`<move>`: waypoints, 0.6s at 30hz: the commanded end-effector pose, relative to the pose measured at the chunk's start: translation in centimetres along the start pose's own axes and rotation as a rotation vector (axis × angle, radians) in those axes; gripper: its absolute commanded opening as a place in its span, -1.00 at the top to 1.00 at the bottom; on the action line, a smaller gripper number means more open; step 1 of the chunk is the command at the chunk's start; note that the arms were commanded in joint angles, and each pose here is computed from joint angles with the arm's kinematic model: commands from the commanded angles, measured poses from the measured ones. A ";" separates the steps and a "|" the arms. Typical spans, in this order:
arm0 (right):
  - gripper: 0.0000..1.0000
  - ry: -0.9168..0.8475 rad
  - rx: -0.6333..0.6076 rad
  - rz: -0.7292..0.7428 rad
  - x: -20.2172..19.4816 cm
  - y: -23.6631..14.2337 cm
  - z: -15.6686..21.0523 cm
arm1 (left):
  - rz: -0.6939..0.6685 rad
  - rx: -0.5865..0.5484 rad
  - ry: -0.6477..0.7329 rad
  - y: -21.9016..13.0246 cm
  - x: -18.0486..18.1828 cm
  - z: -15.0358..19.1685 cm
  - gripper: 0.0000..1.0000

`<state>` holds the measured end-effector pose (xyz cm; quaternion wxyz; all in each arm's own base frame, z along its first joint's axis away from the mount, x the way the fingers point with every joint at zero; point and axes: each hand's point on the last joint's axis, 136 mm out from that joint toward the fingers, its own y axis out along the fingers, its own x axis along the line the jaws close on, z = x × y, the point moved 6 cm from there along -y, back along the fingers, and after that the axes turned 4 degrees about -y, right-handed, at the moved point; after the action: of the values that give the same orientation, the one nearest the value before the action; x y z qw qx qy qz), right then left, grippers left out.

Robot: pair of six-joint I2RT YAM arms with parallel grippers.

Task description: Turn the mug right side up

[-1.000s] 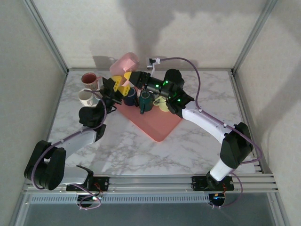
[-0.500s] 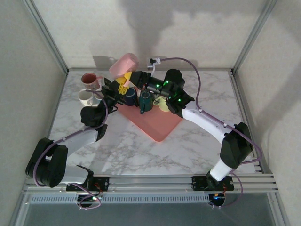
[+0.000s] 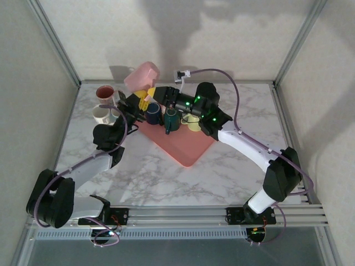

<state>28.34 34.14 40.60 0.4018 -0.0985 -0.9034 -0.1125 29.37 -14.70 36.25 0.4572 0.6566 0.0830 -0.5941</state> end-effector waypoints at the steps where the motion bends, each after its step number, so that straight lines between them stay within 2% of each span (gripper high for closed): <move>1: 0.04 -0.061 -0.019 0.016 0.6 -1.4 -0.7 | 0.127 0.032 0.188 0.3 -4.9 1.3 1.00; 8: -0.07 -0.130 0.026 0.155 -0.1 -3.8 -0.7 | -0.057 0.034 0.375 1.2 -5.1 1.5 1.00; 13: -0.08 -0.225 0.085 0.337 -0.9 -6.4 -0.2 | -0.214 0.039 0.531 2.0 -5.6 1.4 1.00; 18: -0.07 -0.305 0.146 0.494 -1.7 -8.6 0.3 | -0.342 0.054 0.622 2.5 -5.2 1.1 1.00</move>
<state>27.20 27.56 38.75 0.3210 -0.2538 -0.9123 0.0146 29.71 -15.00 39.44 0.3111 0.7516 0.2928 -0.5026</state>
